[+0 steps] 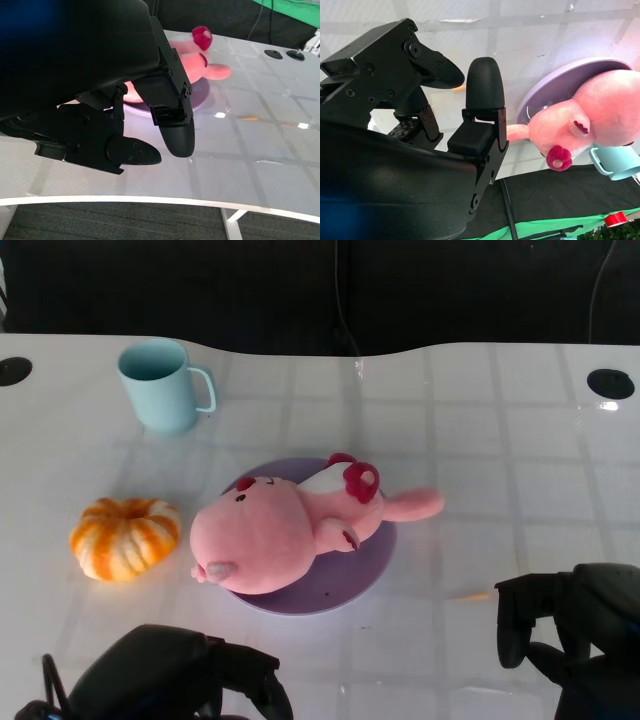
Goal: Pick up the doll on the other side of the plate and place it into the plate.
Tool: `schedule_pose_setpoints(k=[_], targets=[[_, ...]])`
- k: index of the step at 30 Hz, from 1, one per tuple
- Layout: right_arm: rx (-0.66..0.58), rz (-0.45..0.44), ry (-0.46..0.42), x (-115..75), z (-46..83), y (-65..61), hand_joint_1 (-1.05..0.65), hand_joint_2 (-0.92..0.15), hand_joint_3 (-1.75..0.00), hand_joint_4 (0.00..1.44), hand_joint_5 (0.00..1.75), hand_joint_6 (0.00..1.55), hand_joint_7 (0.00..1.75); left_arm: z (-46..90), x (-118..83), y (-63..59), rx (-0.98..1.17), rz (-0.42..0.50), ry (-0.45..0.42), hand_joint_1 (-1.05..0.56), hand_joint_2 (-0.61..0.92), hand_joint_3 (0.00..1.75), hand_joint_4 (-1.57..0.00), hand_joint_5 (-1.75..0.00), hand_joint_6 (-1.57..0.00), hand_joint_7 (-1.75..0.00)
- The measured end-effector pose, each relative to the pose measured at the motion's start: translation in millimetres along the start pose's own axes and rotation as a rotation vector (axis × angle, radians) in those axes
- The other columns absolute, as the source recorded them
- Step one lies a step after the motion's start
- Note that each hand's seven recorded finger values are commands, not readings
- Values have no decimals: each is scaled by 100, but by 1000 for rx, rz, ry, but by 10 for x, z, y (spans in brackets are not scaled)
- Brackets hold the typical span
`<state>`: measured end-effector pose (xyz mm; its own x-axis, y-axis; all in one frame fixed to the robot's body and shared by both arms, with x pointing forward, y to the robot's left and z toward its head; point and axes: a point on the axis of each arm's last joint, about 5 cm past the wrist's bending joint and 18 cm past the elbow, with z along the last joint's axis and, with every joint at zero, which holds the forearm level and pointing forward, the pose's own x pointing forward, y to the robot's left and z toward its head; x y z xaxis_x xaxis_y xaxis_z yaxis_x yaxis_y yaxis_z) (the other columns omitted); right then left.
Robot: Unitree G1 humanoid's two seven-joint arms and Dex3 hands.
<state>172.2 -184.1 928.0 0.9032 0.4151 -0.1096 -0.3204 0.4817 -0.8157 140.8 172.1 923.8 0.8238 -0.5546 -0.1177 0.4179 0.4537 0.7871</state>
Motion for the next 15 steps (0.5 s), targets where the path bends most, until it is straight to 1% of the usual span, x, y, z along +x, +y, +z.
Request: schedule_pose_setpoints(k=[3, 5, 7, 10, 15], targets=[[2, 9, 7, 2, -14, 8, -10, -51, -99, 79, 175, 74, 147, -4, 1, -2, 2, -2, 6, -22, 92, 24, -69, -126, -85, -69], [0, 12, 9, 1, -18, 7, -11, -55, -96, 78, 174, 75, 142, -3, 6, -4, 9, -3, 9, -22, 92, 25, -71, -127, -85, -70], [-4, 16, 11, -2, -26, 4, -11, -55, -95, 79, 174, 76, 140, 0, 15, -7, 9, -2, 7, -20, 92, 23, -73, -132, -86, -70], [-8, 22, 14, -4, -43, 7, -11, -55, -95, 80, 175, 76, 142, 4, 32, -16, 3, 0, 3, -19, 92, 20, -73, -137, -86, -69], [-12, 32, 21, -2, -71, 17, -10, -53, -98, 80, 173, 78, 139, 10, 44, -31, -1, -1, 2, -20, 92, 22, -73, -138, -86, -68]])
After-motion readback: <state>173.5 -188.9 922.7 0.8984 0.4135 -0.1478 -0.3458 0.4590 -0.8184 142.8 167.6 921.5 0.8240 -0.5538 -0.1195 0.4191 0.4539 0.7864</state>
